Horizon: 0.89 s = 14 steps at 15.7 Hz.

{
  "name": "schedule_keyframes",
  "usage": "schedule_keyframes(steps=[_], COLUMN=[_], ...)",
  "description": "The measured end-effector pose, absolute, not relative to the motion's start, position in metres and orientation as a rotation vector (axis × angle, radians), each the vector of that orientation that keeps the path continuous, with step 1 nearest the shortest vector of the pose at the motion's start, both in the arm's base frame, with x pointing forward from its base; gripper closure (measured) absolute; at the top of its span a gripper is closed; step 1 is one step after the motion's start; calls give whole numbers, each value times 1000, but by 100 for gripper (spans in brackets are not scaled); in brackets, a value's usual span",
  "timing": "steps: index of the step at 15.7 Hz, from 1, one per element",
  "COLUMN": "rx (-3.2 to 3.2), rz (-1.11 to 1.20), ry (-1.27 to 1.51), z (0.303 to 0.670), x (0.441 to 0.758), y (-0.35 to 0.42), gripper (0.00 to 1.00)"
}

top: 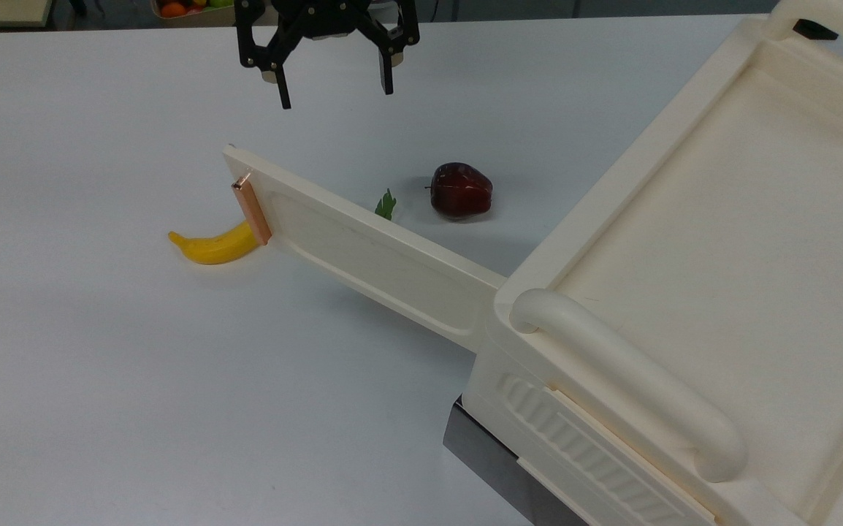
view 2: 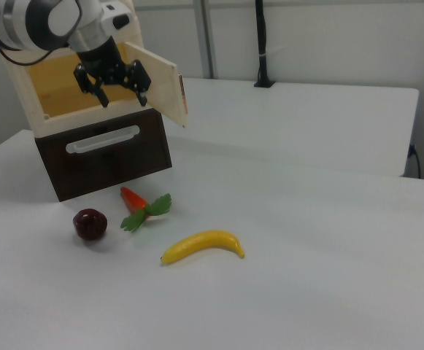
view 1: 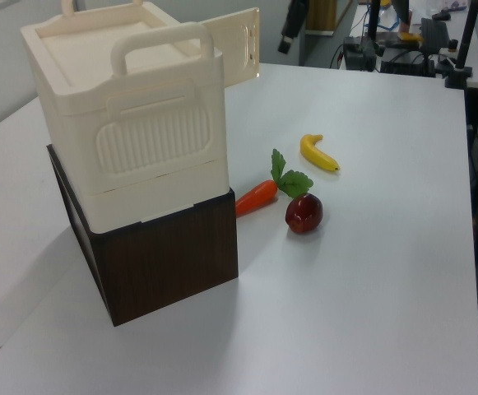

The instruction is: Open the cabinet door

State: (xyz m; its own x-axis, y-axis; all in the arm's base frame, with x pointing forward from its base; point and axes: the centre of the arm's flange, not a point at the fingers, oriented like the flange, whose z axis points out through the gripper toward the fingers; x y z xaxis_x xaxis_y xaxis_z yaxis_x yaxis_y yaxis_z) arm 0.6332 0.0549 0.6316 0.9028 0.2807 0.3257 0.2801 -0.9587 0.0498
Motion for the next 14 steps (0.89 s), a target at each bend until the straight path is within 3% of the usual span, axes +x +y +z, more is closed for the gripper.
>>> schedule_keyframes(steps=[7, 14], rx=[3104, 3104], rz=[73, -42], ry=[233, 57], z=[598, 604], x=[602, 565], y=[20, -5], gripper=[0, 0])
